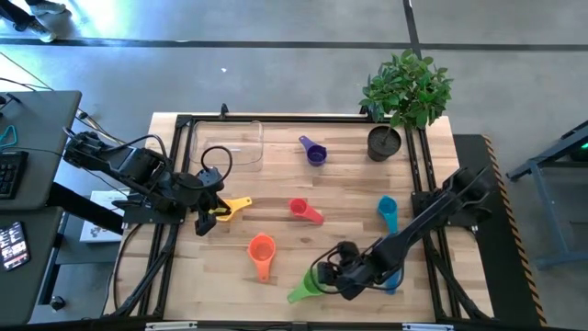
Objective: Nest measuring cups in basket
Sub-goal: Stack the green measuring cup on top of the orange measuring cup
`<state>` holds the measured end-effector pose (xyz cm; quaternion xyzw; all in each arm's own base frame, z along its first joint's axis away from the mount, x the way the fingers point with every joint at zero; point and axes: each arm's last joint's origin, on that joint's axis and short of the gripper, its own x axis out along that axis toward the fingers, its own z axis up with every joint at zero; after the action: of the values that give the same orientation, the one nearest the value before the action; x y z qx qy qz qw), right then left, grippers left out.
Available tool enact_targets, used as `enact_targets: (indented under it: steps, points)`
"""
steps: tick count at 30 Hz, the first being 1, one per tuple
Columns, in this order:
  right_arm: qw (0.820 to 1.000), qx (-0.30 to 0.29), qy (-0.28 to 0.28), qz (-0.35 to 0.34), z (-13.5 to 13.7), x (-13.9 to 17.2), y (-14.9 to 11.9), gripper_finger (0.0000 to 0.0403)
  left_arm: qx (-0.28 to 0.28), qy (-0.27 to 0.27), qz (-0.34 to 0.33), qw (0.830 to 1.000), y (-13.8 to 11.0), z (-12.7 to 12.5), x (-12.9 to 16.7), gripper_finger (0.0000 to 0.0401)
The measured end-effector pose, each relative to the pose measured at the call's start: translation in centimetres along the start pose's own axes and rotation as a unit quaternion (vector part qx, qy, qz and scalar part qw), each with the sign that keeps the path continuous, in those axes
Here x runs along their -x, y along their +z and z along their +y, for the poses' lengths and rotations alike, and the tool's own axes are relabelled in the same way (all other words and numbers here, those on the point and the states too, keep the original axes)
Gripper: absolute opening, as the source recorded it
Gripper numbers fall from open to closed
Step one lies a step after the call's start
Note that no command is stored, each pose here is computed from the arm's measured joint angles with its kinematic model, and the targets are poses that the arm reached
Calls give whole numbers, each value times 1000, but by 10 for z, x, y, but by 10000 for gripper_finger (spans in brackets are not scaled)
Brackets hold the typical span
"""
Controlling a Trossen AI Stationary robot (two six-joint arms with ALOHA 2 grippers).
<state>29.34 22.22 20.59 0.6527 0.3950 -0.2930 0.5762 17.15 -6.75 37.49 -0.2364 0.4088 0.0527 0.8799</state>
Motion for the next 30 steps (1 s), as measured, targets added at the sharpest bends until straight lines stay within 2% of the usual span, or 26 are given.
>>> enact_targets:
  steps: [13,23,26,30]
  points:
    - [999,-7,-40,-2,-9,-34,1,234,-9,1,0,1000,0,0,0,47]
    - [998,-12,-54,-13,-11,-47,6,231,-16,1,0,1000,0,0,0,47]
    - [998,-12,-55,-12,-11,-47,8,209,-16,1,0,1000,0,0,0,47]
    - [998,-3,-57,-11,-9,-47,10,152,-17,1,0,1000,0,0,0,47]
